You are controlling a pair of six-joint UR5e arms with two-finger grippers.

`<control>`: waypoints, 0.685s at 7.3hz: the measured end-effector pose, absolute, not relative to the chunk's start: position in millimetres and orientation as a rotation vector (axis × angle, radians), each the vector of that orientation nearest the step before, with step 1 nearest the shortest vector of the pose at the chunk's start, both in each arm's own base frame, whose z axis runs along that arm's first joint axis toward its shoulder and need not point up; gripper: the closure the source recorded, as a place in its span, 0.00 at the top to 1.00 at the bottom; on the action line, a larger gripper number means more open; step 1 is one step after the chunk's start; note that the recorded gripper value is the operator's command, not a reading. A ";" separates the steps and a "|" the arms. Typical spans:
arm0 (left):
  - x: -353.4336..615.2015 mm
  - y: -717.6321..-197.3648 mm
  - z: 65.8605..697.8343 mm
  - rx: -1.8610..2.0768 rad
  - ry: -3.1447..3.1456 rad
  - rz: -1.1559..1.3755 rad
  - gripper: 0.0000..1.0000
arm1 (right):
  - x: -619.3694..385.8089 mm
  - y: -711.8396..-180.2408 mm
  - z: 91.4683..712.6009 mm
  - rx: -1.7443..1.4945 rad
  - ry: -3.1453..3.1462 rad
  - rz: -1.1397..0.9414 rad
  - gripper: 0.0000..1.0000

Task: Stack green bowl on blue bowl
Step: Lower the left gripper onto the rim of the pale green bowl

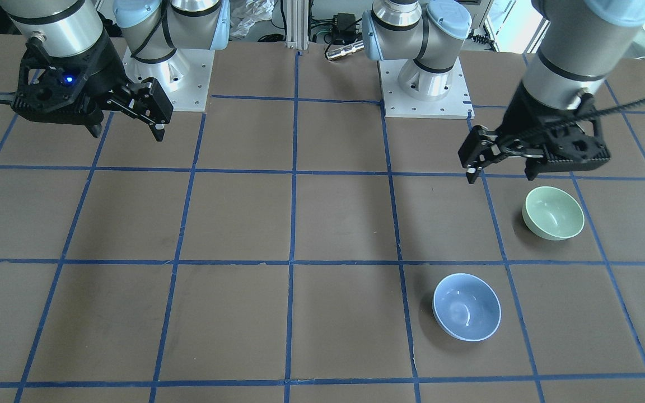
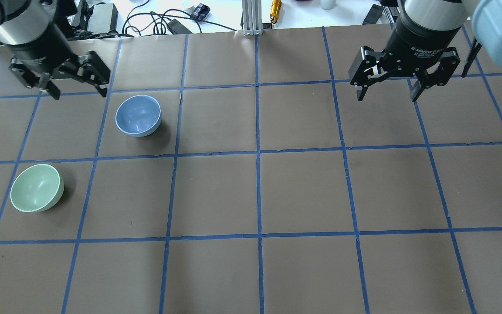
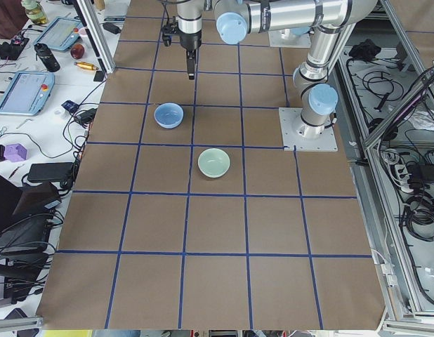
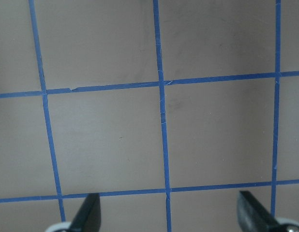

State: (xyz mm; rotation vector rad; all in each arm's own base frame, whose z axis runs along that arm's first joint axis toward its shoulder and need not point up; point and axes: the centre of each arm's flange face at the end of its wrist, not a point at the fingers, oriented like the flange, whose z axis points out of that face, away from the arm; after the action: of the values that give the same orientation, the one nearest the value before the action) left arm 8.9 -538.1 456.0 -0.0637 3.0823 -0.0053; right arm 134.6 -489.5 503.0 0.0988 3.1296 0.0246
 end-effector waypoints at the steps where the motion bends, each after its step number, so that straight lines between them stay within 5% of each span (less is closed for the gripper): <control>1: 59.2 -535.7 435.9 -0.041 3.086 0.020 1.00 | 134.6 -489.5 503.1 0.098 3.130 0.024 1.00; 5: 204.9 -504.6 359.4 0.017 3.167 0.054 1.00 | 134.6 -489.5 502.8 0.097 3.130 0.026 1.00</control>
State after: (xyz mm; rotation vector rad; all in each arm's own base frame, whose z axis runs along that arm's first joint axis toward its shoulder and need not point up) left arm 204.9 -504.6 359.4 0.0169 3.1667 0.0540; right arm 134.6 -489.5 502.8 0.0969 3.1296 0.0256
